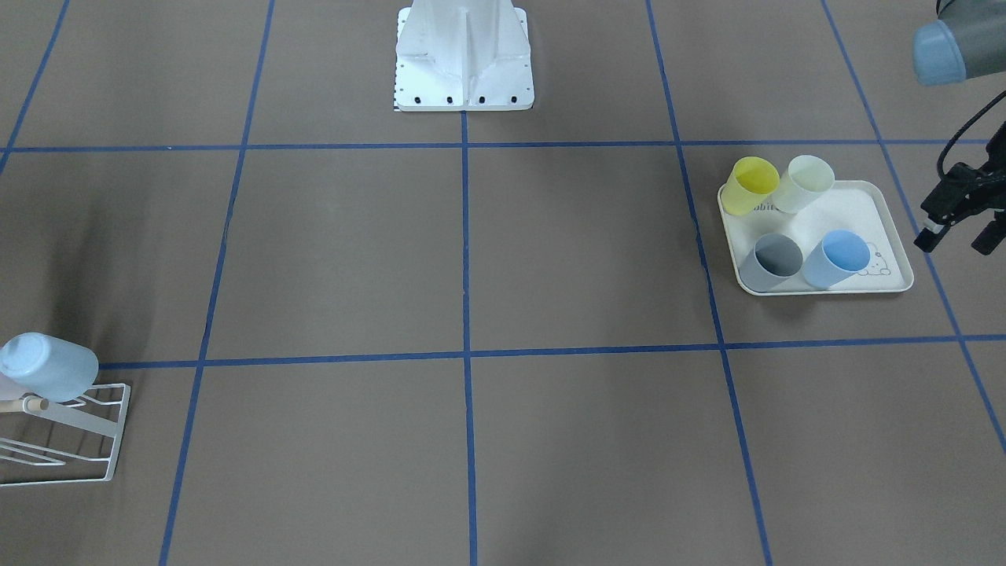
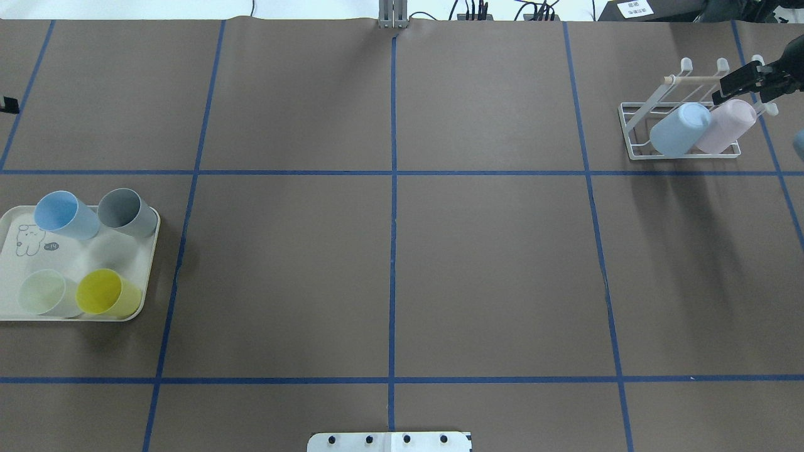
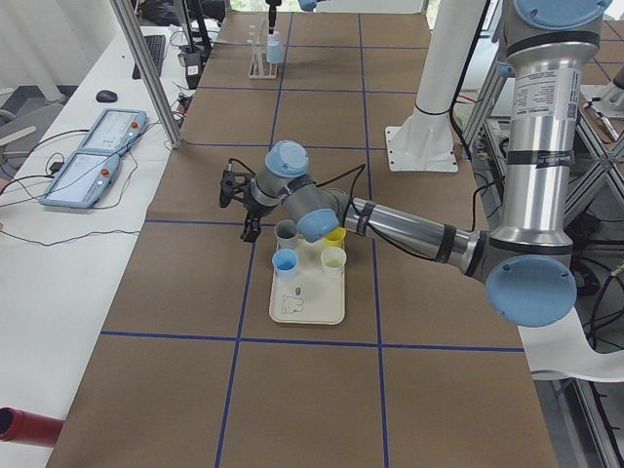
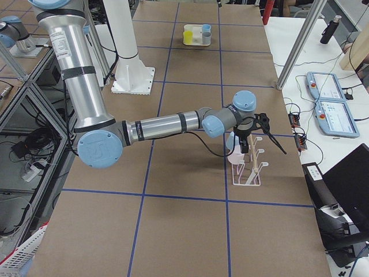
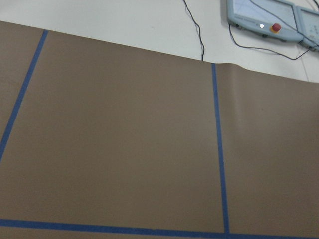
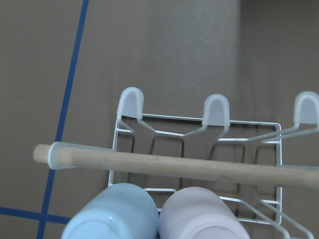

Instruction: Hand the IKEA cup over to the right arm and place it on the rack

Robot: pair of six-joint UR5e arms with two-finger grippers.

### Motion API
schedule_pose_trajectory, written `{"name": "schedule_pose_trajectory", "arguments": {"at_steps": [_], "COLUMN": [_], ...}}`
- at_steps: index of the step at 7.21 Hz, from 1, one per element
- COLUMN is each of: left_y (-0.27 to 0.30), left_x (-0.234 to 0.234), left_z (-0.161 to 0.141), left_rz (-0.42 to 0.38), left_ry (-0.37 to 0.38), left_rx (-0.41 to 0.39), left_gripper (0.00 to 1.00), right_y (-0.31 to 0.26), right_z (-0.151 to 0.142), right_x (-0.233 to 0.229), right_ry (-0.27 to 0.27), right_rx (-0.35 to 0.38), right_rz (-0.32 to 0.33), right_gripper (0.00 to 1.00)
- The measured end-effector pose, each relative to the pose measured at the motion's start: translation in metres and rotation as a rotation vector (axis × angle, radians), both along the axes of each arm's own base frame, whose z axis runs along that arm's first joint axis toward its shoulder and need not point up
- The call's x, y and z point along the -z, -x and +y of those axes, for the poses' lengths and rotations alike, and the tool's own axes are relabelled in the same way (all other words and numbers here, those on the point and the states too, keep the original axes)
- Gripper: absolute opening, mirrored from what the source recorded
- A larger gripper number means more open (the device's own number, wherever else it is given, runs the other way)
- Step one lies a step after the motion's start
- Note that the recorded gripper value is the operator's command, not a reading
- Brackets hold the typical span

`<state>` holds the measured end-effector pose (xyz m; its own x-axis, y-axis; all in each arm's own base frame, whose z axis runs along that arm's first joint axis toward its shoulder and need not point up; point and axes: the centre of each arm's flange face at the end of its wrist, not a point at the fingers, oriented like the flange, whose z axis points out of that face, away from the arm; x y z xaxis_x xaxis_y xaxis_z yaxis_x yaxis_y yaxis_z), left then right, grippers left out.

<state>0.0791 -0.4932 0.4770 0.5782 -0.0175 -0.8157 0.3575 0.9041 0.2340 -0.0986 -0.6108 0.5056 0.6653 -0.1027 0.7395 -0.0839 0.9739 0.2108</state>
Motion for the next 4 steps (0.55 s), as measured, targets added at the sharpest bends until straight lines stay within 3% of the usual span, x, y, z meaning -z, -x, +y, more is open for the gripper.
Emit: {"name": "schedule_pose_trajectory", "arguments": {"at_steps": [2,4], "left_y": [-0.012,-0.034], "left_x": [-0.041,-0.074], "left_z": [0.024,0.032], "left_rz": [-0.089,-0.132], "left_ry": [0.075,0.136], "left_rx": [-0.096,-0.166], "left_gripper": [0.99,0.87], "right_y": [-0.001,-0.001], "right_z": [0.003,0.004], "right_x": [0.003,0.003], "right_ry": [-0.005,-0.005], "right_rx": [-0.001,0.0], "right_rz": [-0.004,-0.005], "right_gripper": [0.99,0.99]}}
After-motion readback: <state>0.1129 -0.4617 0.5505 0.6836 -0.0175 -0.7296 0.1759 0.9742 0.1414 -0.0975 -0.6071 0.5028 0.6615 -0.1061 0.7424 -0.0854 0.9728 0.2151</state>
